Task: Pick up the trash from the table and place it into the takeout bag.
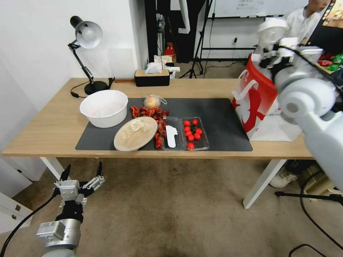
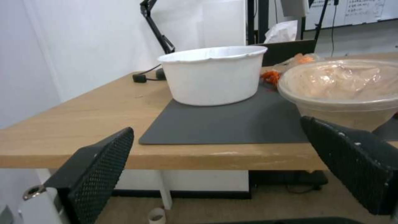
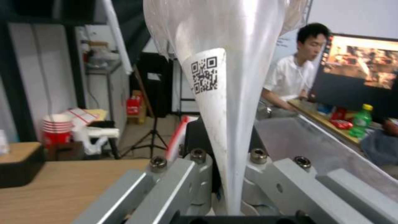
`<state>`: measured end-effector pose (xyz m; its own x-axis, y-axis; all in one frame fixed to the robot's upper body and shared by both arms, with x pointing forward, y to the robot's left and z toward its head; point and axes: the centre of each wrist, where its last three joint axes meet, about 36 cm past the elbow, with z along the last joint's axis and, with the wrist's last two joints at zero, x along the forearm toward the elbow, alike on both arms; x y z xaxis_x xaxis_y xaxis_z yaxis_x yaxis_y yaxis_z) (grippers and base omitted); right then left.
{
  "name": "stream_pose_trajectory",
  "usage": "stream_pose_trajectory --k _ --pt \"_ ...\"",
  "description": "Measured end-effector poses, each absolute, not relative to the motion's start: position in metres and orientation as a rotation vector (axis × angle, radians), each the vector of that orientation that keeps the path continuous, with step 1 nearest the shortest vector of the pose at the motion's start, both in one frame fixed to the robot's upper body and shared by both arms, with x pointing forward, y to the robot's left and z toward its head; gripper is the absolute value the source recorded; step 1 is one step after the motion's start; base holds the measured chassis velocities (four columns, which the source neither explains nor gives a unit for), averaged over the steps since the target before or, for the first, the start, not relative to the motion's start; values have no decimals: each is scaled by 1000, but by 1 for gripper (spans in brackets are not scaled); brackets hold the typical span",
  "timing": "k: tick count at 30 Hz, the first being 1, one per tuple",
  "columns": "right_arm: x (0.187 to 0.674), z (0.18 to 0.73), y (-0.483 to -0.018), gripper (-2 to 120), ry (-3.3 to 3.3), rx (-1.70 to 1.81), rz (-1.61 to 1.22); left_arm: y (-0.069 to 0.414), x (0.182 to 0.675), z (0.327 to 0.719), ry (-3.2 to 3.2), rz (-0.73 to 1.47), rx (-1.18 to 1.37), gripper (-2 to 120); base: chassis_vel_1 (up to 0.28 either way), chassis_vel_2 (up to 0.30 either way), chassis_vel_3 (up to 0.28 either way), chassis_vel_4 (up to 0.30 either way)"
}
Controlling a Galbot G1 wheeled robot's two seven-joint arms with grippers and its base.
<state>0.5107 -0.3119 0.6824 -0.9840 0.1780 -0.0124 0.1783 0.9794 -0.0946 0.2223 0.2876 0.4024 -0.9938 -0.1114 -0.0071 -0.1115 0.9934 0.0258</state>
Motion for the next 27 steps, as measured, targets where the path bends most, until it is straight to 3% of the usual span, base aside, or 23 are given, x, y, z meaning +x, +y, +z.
stream_pose_trajectory --k 8,13,22,24,27 --pt "524 661 -324 2 3158 405 -127 284 225 395 3138 24 -148 100 0 0 0 0" --pt "527 653 -329 24 3169 436 -125 282 229 392 3138 14 -131 100 0 0 0 0" --pt "526 649 -329 51 3180 431 -113 282 234 391 3132 16 -120 100 0 0 0 0" --pt "525 648 -328 64 3186 430 -108 282 235 392 3129 16 -118 100 0 0 0 0" --pt "525 647 -328 73 3188 432 -106 282 236 392 3126 14 -117 100 0 0 0 0"
